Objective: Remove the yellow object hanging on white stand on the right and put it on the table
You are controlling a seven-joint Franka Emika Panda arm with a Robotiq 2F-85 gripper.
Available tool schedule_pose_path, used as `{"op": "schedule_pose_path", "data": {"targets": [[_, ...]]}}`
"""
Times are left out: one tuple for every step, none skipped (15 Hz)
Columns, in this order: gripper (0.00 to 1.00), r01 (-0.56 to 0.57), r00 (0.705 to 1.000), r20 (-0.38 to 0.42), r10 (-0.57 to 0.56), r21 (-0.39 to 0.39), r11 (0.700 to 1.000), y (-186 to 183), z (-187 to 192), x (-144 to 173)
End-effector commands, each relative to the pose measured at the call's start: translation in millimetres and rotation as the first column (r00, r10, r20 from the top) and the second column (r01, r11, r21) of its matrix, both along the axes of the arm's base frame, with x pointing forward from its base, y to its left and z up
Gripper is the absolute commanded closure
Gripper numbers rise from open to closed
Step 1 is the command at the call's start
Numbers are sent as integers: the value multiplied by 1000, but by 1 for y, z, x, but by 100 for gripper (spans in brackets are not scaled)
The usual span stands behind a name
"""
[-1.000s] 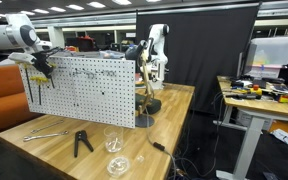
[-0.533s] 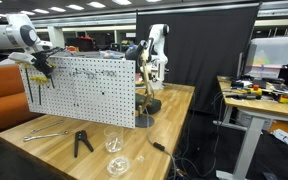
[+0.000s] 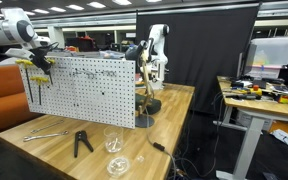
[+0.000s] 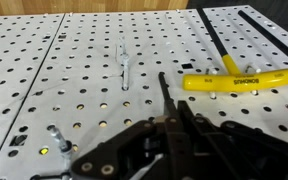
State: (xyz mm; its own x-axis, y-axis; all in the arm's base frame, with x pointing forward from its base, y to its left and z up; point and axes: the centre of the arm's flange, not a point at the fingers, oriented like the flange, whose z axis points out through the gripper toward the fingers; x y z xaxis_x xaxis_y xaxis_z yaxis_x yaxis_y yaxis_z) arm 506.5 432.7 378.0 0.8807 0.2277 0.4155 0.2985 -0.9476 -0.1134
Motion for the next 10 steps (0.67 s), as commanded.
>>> {"op": "schedule_pose_path", "data": {"targets": [[98, -25, 998, 55, 25, 0, 1000, -6, 21, -13], [98, -31, 998, 60, 30, 3, 1000, -5, 27, -15], [98, -34, 998, 61, 34, 5, 999, -5, 29, -17], [98, -38, 998, 59, 37, 7, 999, -5, 32, -20], [98, -40, 998, 56, 40, 7, 999, -7, 33, -23], [98, -42, 998, 51, 42, 3, 999, -8, 32, -26], [98, -45, 998, 41, 45, -6, 999, -11, 30, -29], [98, -47, 999, 26, 48, -16, 999, -16, 28, -34], [98, -49, 999, 11, 49, -26, 998, -22, 24, -38], [98, -46, 999, -1, 46, -42, 998, -28, 19, -43]]}}
